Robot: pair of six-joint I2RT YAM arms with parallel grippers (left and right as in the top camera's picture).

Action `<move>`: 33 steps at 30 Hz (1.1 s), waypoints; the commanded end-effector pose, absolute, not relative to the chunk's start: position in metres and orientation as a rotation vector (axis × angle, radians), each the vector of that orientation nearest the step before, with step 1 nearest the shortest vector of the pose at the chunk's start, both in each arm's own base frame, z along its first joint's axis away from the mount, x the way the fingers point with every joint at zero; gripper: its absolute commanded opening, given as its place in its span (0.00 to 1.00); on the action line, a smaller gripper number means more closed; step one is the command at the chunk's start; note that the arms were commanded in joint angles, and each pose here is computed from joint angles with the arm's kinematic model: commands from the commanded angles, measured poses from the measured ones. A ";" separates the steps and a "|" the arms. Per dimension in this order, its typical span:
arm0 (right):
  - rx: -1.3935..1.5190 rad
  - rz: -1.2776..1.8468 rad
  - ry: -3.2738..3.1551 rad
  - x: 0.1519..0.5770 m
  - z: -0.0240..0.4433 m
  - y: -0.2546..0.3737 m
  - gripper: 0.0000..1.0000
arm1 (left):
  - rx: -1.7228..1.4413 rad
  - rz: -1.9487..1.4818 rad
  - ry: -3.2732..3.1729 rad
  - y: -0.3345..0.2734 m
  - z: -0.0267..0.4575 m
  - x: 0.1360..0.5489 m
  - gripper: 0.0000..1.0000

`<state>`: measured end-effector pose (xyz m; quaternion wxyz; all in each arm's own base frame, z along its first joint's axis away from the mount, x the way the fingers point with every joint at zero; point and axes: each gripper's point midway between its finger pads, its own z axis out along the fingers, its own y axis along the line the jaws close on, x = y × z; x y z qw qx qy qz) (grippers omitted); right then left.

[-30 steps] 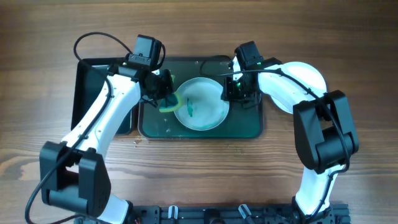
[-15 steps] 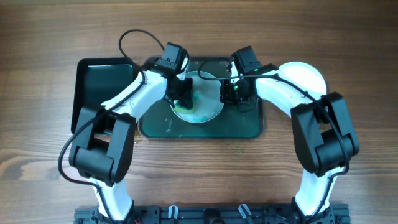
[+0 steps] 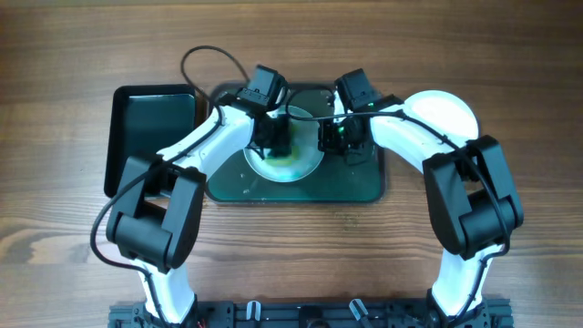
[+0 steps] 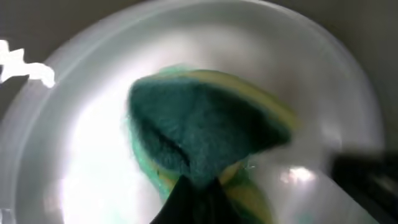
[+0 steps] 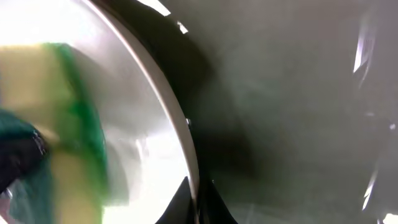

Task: Clean dirty plates on tray and stack at the side
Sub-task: 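Scrub the last plate with the sponge in the left gripper, then carry the last plate with the right gripper onto the stack at right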

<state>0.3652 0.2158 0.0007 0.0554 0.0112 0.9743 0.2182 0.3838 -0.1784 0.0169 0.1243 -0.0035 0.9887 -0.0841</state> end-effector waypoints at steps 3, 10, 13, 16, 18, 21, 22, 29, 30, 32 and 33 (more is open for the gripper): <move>0.006 0.623 3.009 0.351 -0.016 0.212 0.04 | -0.545 0.235 2.910 -0.087 0.000 0.363 0.04; 0.007 0.624 3.007 0.352 -0.016 0.212 0.04 | 0.300 -0.936 3.051 -0.240 0.026 0.314 0.04; 0.008 0.624 3.007 0.352 -0.016 0.212 0.04 | 0.368 -0.922 2.969 -0.255 0.027 0.324 0.04; 0.007 0.624 3.007 0.352 -0.016 0.212 0.04 | 0.199 -0.515 2.955 -0.221 0.009 0.355 0.04; 0.007 0.624 3.006 0.352 -0.016 0.212 0.04 | 0.079 -0.253 2.910 -0.191 0.004 0.374 0.04; 0.007 0.625 3.006 0.352 -0.015 0.213 0.04 | -0.131 0.156 2.785 -0.134 0.009 0.397 0.04; 0.006 0.624 3.006 0.352 -0.016 0.212 0.04 | -0.191 0.256 2.739 -0.117 0.013 0.403 0.04; 0.008 0.611 3.013 0.351 -0.016 0.211 0.04 | -0.274 0.258 2.744 -0.098 0.042 0.409 0.04; 0.008 0.611 3.013 0.351 -0.016 0.211 0.04 | -0.274 0.206 2.767 -0.104 0.052 0.408 0.04; 0.002 0.611 3.012 0.351 -0.016 0.211 0.04 | -0.278 0.055 2.821 -0.118 0.075 0.405 0.04; -0.011 0.613 3.011 0.351 -0.016 0.211 0.04 | -0.287 -0.028 2.843 -0.123 0.088 0.403 0.04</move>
